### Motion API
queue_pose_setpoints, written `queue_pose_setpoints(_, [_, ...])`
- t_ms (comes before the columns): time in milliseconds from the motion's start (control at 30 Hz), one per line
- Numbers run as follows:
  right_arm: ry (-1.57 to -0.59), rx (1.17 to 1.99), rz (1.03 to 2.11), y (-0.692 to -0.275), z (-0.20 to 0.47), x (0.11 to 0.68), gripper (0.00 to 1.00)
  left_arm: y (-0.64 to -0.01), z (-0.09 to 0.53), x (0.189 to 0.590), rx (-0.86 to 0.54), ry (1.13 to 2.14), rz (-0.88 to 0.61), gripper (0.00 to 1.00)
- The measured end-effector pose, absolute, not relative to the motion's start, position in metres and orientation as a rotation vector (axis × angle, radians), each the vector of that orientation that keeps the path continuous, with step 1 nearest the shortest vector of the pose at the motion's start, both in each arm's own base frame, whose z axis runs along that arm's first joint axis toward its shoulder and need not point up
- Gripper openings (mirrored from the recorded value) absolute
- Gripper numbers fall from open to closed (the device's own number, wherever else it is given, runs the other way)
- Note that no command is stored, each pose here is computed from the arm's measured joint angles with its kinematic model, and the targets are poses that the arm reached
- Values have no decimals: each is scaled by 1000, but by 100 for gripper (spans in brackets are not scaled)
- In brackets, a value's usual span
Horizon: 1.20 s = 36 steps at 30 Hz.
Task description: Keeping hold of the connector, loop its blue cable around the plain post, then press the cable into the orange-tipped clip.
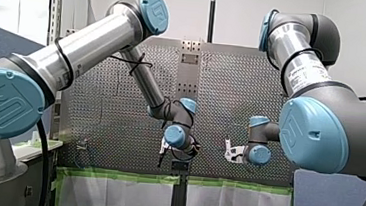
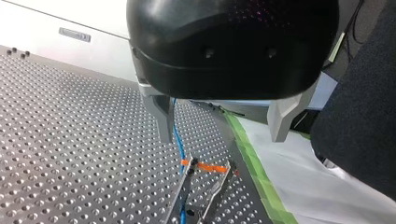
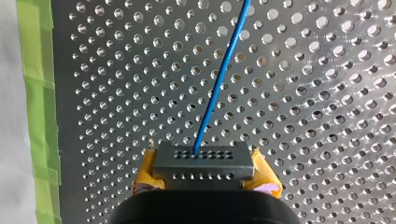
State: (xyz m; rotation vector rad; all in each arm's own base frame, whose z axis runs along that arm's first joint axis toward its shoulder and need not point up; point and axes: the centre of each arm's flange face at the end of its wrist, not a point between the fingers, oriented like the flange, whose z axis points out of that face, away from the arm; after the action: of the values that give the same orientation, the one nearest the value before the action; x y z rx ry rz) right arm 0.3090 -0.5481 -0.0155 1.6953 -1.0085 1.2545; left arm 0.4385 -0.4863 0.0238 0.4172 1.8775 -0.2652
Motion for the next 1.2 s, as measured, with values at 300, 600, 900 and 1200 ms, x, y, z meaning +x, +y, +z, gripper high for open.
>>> queue_pose_setpoints(300, [-1013, 1697, 1254, -548, -16, 309, 0, -489, 25, 434, 412, 1880, -269, 100])
queue_pose_setpoints(600, [-1015, 1698, 1255, -548, -16, 309, 0, -491, 25, 431, 410, 1886, -266, 100])
queue_pose_setpoints(900, [-1017, 1699, 1254, -548, -16, 309, 0, -491, 24, 427, 410, 1897, -249, 100])
queue_pose_setpoints(1200, [-1016, 1697, 1256, -548, -16, 309, 0, -476, 22, 425, 354, 1956, -152, 100])
